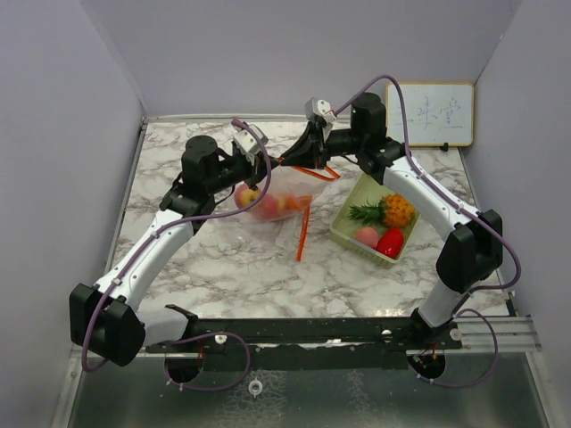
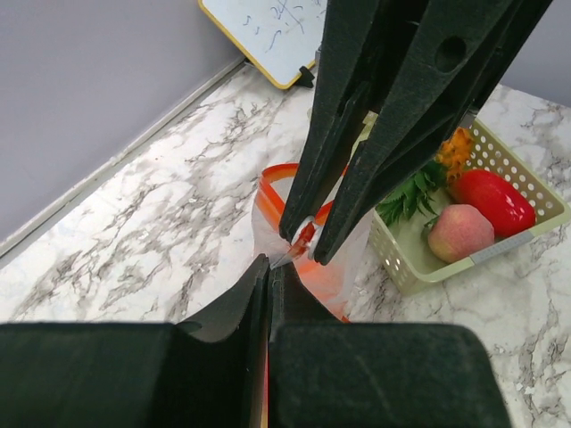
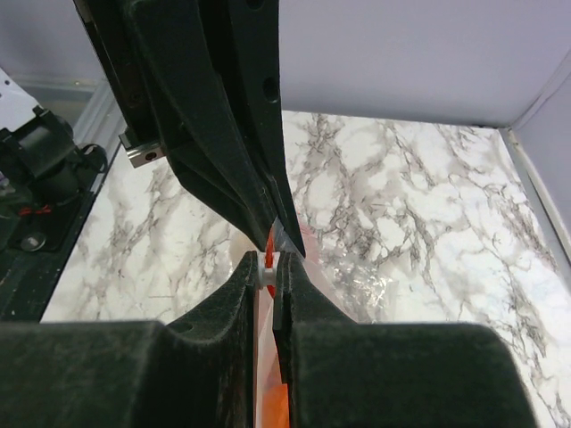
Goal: Place the food in the zip-top bag and seal the zipper
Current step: Zip the zipper food storage bag at the center of the board.
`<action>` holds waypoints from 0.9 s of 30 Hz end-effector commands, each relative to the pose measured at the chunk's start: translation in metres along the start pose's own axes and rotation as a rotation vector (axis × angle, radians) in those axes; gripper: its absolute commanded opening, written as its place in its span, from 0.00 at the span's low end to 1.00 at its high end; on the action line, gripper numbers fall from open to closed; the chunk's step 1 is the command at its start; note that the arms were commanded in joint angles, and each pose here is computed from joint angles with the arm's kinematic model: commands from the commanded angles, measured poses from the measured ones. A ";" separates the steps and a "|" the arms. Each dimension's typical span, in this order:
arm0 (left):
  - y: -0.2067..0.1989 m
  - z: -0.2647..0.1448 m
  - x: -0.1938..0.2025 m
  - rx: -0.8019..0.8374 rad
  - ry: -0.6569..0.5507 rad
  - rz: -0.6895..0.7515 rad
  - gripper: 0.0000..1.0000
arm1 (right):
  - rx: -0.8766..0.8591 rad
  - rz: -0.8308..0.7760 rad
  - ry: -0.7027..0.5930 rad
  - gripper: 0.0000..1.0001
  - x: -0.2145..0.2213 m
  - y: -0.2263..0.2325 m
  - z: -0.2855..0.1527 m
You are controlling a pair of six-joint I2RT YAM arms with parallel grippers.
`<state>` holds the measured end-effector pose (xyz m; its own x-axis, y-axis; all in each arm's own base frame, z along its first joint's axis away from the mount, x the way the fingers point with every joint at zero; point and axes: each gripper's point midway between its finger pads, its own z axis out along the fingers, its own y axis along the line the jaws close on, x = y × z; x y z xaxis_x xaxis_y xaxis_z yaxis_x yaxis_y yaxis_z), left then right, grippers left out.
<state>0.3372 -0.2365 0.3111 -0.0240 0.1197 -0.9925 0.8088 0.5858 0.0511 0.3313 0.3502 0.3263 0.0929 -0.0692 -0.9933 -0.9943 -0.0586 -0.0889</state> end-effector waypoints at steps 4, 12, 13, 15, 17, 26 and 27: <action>0.042 -0.018 -0.034 -0.194 -0.133 -0.009 0.00 | 0.097 0.049 0.101 0.02 0.039 -0.013 -0.008; 0.042 -0.028 -0.044 -0.187 -0.207 -0.055 0.00 | 0.186 0.056 0.125 0.02 0.046 -0.034 -0.012; 0.042 -0.029 -0.046 -0.184 -0.217 -0.060 0.00 | 0.187 0.060 0.126 0.02 0.048 -0.036 -0.011; 0.041 -0.031 -0.050 -0.180 -0.239 -0.078 0.00 | 0.170 0.069 0.119 0.02 0.050 -0.037 -0.009; 0.043 -0.034 -0.054 -0.191 -0.260 -0.090 0.00 | 0.153 0.084 0.116 0.02 0.053 -0.037 -0.007; 0.087 -0.062 -0.046 -0.481 -0.235 -0.050 0.00 | 0.302 0.108 0.172 0.02 0.077 -0.063 -0.037; 0.092 -0.067 -0.049 -0.518 -0.247 -0.046 0.00 | 0.322 0.110 0.176 0.02 0.079 -0.066 -0.042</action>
<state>0.3579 -0.1884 0.3156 -0.0762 -0.0505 -0.9958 0.6451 0.7591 -0.0879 0.3751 0.3451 0.2845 0.0608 -0.1587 -0.9855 -0.9923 0.0968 -0.0768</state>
